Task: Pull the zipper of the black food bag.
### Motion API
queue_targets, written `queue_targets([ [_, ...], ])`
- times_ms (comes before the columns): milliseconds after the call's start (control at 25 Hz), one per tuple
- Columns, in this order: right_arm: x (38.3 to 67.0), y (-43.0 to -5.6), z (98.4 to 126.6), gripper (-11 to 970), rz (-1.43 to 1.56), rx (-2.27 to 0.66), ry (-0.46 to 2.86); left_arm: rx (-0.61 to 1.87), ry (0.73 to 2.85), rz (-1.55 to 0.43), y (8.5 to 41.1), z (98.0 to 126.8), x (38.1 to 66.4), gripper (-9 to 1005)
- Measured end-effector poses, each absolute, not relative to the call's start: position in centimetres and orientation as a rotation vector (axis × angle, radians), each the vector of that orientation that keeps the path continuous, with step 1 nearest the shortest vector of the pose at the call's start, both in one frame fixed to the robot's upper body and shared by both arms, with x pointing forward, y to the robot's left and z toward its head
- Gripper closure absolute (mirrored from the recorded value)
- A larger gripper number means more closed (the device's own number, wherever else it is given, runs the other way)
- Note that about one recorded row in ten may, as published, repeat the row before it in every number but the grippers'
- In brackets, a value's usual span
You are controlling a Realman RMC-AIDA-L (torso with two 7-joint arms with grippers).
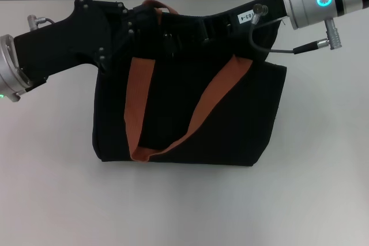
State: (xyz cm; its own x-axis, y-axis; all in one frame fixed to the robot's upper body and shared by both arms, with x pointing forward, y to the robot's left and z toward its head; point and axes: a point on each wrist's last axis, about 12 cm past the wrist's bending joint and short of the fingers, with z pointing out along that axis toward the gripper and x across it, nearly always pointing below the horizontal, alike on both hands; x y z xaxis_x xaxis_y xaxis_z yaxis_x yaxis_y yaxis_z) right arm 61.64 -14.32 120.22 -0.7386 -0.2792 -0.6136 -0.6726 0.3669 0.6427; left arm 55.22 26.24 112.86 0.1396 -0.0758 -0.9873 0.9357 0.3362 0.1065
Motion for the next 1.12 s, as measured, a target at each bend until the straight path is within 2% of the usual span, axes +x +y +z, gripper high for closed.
queue_targets([
  [680, 61.1, -15.0, 121.1, 960, 1.26, -0.819, 2.282, 0.861, 1.224, -0.849, 28.4, 112.1, 54.3, 968],
  [1120, 59.1, -18.7, 121.5, 961, 1.18, -0.707, 2.328, 0.818, 1.241, -0.819, 29.3, 111.7, 53.9, 968],
])
